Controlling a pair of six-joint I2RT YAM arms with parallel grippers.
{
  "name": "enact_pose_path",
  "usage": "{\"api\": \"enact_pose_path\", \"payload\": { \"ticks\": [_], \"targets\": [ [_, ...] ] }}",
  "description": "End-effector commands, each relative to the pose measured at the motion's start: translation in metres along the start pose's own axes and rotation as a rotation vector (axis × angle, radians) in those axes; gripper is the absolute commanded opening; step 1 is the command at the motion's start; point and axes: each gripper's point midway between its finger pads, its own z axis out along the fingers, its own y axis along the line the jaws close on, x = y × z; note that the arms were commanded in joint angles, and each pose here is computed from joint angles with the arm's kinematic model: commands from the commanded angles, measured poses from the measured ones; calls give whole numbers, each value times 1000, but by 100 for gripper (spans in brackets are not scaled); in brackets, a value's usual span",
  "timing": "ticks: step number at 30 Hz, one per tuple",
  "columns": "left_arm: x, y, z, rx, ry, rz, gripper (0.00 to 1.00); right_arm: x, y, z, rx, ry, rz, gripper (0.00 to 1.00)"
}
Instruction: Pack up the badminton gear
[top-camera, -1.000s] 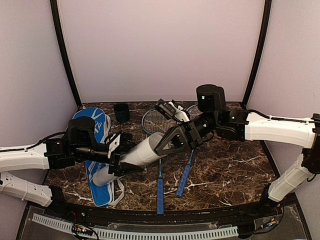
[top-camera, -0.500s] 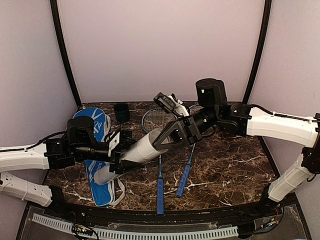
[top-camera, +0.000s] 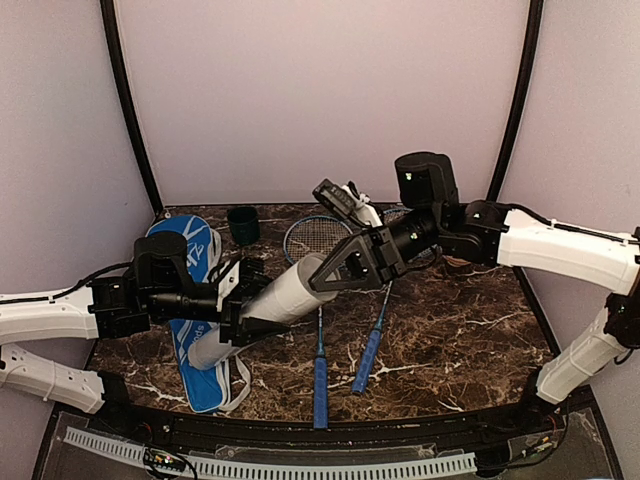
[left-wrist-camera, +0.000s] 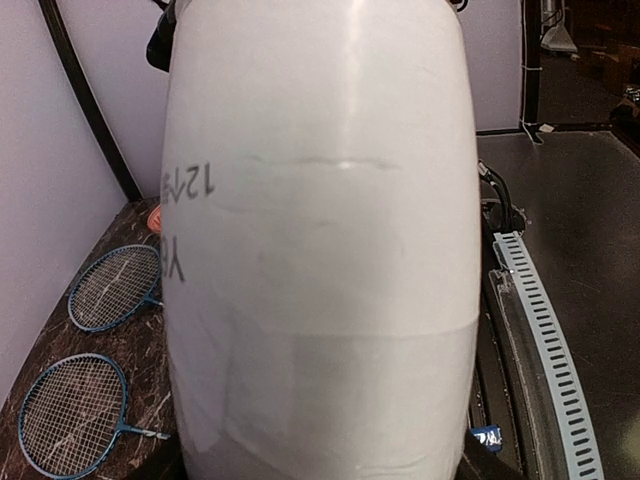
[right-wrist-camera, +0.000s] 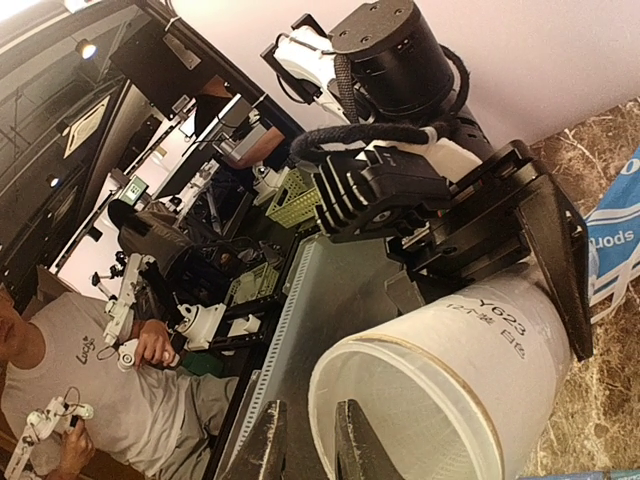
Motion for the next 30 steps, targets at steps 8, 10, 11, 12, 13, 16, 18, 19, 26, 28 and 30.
{"api": "enact_pose_path", "payload": {
  "ticks": [8, 10, 11, 12, 13, 16, 18, 19, 26, 28, 30],
  "targets": [
    [-28, 3, -7, -25, -100, 42, 44, -14, 9, -11, 36, -35, -48, 19],
    [-28, 3, -6, -24, -99, 41, 44, -16, 13, -12, 37, -37, -57, 19],
    [-27, 3, -6, -25, -97, 40, 44, -17, 15, -13, 39, -39, -61, 19],
    [-27, 3, -6, -24, -97, 40, 44, -18, 16, -14, 42, -40, -65, 19],
    [-27, 3, -6, -24, -99, 40, 44, -19, 18, -14, 45, -40, -70, 19],
    [-27, 3, -6, -24, -101, 39, 44, -22, 22, -16, 48, -44, -79, 19],
    [-27, 4, -5, -26, -99, 39, 44, -23, 25, -16, 47, -44, -86, 19],
    [-27, 4, -4, -25, -100, 40, 44, -23, 26, -16, 50, -45, -87, 19],
    [-24, 5, -2, -29, -88, 34, 44, -24, 32, -15, 41, -38, -100, 20],
    [-23, 6, -1, -32, -83, 35, 44, -26, 35, -15, 41, -37, -108, 20],
    [-23, 7, -2, -36, -80, 36, 44, -29, 41, -17, 42, -42, -123, 20]
  ]
}}
